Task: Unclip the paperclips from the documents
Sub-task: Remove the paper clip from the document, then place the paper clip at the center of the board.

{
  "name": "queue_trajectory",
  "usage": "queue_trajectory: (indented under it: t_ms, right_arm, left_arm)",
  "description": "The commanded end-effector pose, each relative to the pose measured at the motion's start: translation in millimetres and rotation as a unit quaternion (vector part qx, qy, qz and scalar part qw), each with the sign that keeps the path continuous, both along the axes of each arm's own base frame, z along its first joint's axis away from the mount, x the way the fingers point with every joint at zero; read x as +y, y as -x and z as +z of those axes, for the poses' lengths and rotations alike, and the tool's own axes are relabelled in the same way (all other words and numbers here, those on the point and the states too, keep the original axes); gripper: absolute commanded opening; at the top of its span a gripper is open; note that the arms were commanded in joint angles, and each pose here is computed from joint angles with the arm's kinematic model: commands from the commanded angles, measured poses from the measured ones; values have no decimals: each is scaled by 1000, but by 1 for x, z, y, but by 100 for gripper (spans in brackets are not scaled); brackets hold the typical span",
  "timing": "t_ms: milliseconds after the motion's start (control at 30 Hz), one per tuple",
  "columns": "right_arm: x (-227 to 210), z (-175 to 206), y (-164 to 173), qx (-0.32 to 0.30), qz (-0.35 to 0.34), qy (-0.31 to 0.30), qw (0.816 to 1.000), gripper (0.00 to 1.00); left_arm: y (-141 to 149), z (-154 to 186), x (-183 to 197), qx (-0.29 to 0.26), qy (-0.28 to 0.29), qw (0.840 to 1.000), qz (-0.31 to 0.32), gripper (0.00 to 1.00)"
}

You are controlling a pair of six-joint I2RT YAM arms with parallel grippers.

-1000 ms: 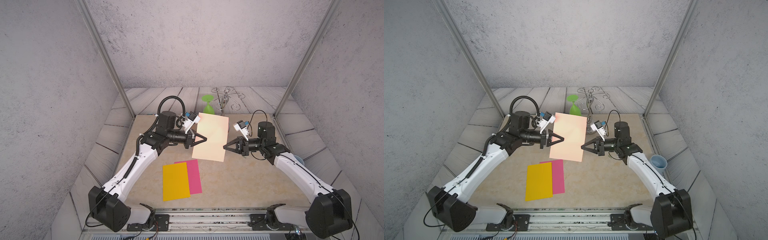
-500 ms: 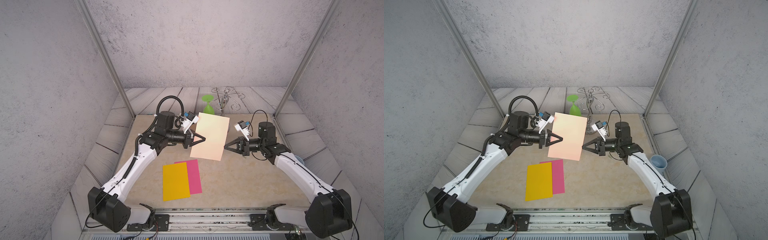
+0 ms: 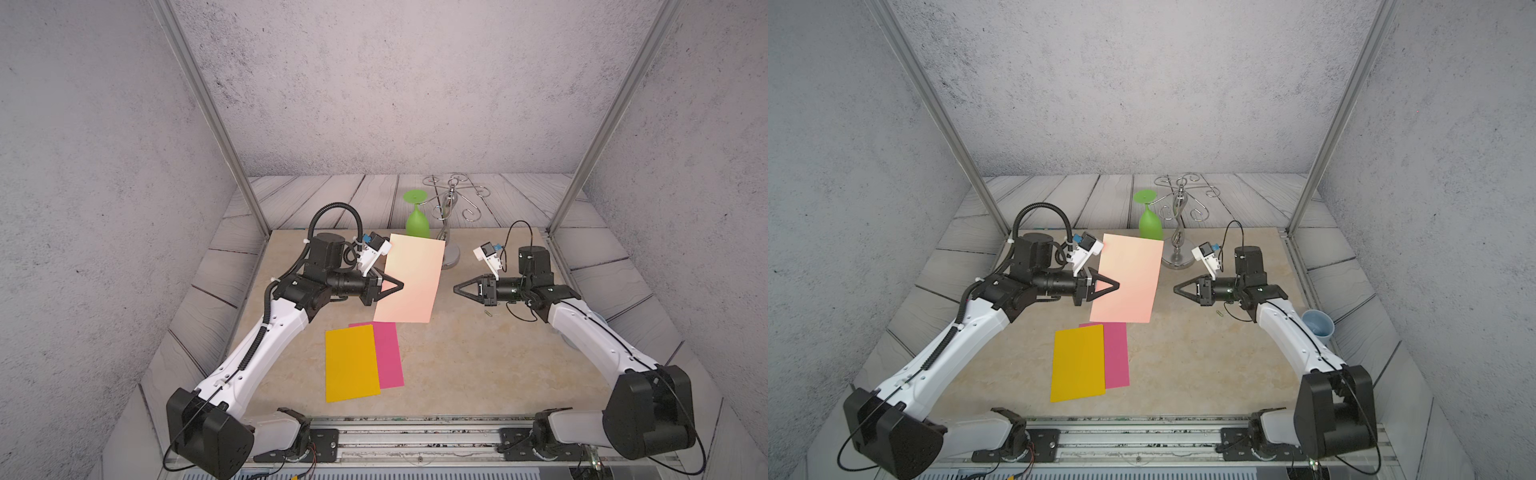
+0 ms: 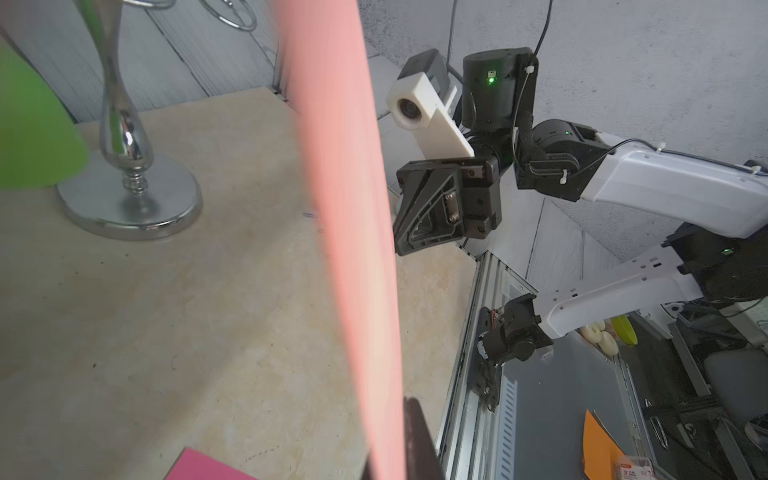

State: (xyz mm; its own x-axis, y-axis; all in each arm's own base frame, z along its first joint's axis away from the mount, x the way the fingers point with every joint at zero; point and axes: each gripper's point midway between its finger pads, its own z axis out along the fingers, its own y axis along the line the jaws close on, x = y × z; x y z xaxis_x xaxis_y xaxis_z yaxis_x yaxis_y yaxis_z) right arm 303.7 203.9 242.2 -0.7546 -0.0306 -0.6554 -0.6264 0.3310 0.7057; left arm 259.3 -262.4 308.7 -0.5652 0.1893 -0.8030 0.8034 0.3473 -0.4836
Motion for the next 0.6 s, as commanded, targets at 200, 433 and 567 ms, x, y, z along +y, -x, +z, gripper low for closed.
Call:
queue_trajectory:
  t_ms: [200,433,567]
  right_arm:
    - [-76,-138,-52,180,-205,164,948,7]
    - [-102,-193,-57,251,-248,209,912,6]
    - [-110,-214,-53,280,-254,230,897,7]
  left_arm:
    - [3,-33,20,29,-34,998,53,0]
    - [5,-54,28,52,-50,994,79,0]
    - [5,-69,33,71,-63,991,95,0]
